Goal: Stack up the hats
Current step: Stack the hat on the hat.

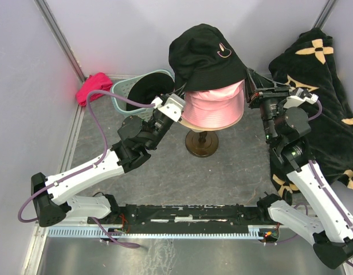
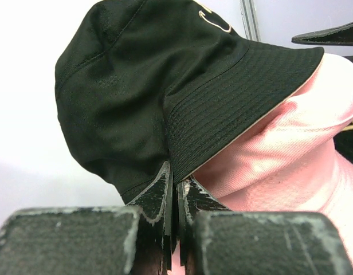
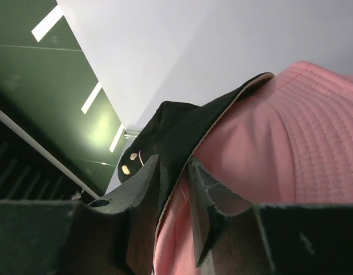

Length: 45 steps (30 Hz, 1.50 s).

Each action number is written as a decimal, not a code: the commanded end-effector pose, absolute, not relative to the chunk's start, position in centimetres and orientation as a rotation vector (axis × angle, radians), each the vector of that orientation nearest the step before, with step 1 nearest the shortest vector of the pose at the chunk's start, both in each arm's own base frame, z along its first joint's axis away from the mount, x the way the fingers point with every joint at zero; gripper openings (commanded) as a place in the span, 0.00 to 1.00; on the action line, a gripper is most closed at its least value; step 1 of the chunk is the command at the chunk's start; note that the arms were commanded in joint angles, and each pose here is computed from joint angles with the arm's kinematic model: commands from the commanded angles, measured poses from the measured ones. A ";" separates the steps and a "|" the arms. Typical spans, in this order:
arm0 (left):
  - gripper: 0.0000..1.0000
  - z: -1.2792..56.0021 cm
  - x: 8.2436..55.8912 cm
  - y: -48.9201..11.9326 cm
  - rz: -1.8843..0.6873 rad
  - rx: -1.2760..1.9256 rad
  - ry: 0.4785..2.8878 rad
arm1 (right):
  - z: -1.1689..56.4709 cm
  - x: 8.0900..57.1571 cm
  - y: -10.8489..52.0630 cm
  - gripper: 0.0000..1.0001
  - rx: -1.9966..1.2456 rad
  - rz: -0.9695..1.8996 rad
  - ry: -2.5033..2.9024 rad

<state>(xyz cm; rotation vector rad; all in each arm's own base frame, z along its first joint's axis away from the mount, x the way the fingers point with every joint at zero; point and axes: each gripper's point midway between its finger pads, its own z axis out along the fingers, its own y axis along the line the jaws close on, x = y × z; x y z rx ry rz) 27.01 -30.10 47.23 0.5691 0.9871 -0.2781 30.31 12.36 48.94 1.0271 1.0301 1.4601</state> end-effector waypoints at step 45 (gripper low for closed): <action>0.03 48.2 26.4 -29.5 -0.255 0.584 0.941 | 50.7 30.1 11.9 0.28 0.987 1.549 0.940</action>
